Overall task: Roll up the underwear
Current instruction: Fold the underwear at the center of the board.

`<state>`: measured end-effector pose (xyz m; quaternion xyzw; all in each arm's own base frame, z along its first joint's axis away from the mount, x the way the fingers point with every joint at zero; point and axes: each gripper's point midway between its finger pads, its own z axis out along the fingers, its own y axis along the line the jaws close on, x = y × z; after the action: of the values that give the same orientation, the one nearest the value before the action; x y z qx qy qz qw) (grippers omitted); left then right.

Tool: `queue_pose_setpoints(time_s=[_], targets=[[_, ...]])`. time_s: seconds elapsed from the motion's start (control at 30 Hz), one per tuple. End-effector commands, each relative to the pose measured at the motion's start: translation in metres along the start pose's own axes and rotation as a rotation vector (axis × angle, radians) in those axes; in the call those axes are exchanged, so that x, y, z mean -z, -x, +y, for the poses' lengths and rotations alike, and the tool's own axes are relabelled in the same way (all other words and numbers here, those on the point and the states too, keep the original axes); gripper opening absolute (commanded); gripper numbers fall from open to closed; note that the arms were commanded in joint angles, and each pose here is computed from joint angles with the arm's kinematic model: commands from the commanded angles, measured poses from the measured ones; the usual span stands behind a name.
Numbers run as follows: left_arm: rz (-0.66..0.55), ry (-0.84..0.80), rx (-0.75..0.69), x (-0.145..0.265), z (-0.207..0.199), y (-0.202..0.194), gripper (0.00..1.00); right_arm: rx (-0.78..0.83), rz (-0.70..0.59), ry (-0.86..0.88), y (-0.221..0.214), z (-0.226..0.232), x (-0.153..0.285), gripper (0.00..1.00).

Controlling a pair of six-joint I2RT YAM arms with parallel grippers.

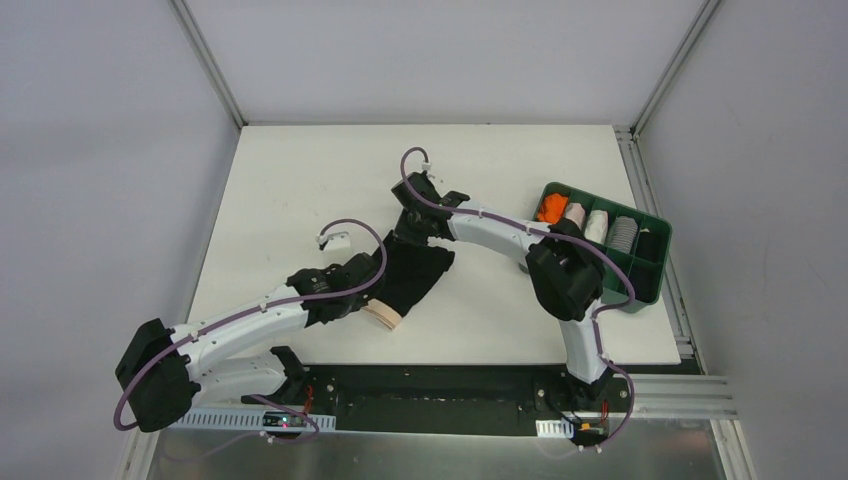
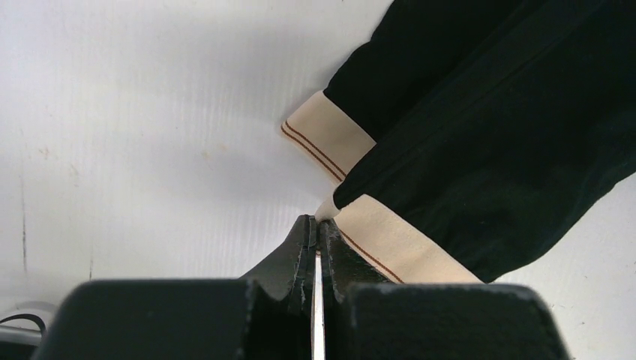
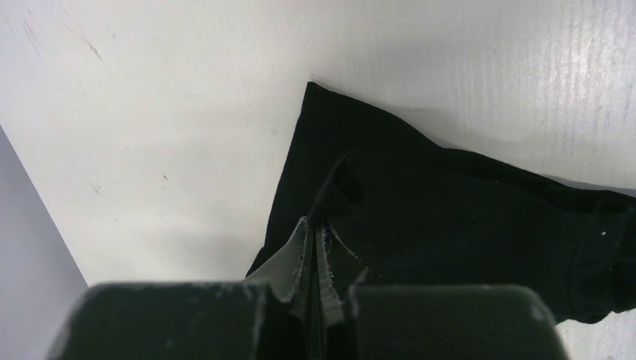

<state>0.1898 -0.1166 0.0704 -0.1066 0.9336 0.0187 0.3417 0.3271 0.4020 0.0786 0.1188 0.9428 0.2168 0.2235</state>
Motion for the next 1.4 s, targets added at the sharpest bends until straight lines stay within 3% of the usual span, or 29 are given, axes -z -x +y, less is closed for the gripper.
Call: queue_pose_setpoints(time_s=[0.0,0.6,1.37], targets=[[-0.024,0.066,-0.072,0.004,0.016,0.010,0.00,-0.005,-0.114,0.004,0.034,0.006,0.010,0.00],[-0.051,0.084,-0.113,0.003,0.016,0.019,0.00,-0.033,-0.189,0.029,0.048,0.003,0.044,0.00],[-0.092,0.262,-0.112,-0.034,0.018,0.037,0.00,-0.027,-0.185,-0.012,0.058,0.004,0.012,0.00]])
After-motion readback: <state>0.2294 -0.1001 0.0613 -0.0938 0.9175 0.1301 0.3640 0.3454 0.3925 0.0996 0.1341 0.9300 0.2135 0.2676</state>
